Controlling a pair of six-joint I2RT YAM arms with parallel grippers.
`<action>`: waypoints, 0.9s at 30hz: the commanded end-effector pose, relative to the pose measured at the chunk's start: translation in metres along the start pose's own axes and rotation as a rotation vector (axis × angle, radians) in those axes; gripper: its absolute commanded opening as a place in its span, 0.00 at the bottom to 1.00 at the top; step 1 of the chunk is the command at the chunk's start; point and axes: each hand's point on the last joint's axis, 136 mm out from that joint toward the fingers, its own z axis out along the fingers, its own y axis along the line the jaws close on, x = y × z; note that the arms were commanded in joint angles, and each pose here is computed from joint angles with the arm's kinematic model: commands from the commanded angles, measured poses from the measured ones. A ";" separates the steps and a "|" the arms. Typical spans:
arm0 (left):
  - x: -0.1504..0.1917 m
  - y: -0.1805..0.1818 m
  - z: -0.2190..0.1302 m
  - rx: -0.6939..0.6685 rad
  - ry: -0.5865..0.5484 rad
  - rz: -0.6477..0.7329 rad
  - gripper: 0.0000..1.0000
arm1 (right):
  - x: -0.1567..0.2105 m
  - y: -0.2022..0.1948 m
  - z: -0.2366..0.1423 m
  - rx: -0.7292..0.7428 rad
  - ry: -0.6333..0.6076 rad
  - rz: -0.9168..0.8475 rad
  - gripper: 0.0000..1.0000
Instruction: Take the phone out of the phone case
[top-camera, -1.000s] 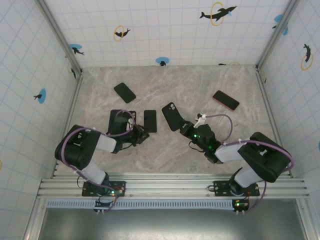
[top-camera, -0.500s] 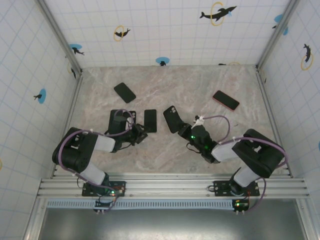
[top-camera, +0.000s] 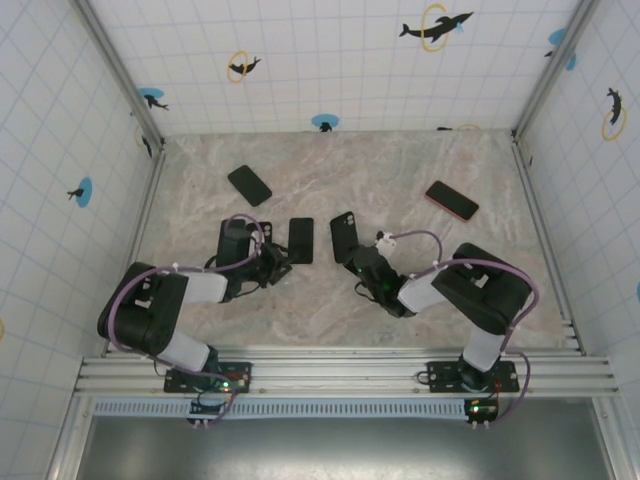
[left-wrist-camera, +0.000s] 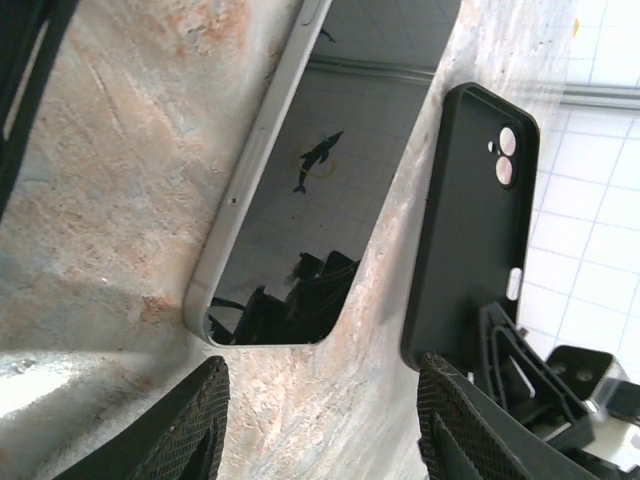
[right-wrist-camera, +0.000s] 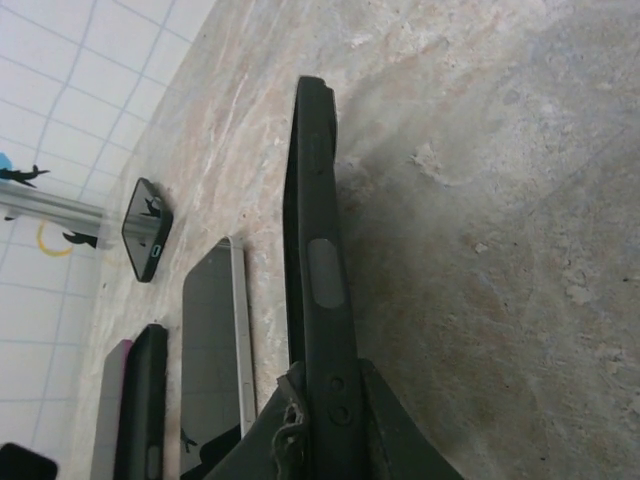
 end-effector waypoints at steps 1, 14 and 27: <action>-0.006 -0.008 -0.007 -0.001 -0.030 0.032 0.54 | -0.005 0.018 0.009 -0.045 -0.052 0.048 0.20; -0.012 -0.029 -0.020 -0.007 -0.059 0.109 0.60 | 0.028 0.043 0.018 -0.160 0.092 0.075 0.21; -0.012 -0.028 -0.019 -0.006 -0.052 0.112 0.61 | 0.035 0.029 0.009 -0.173 0.182 0.008 0.08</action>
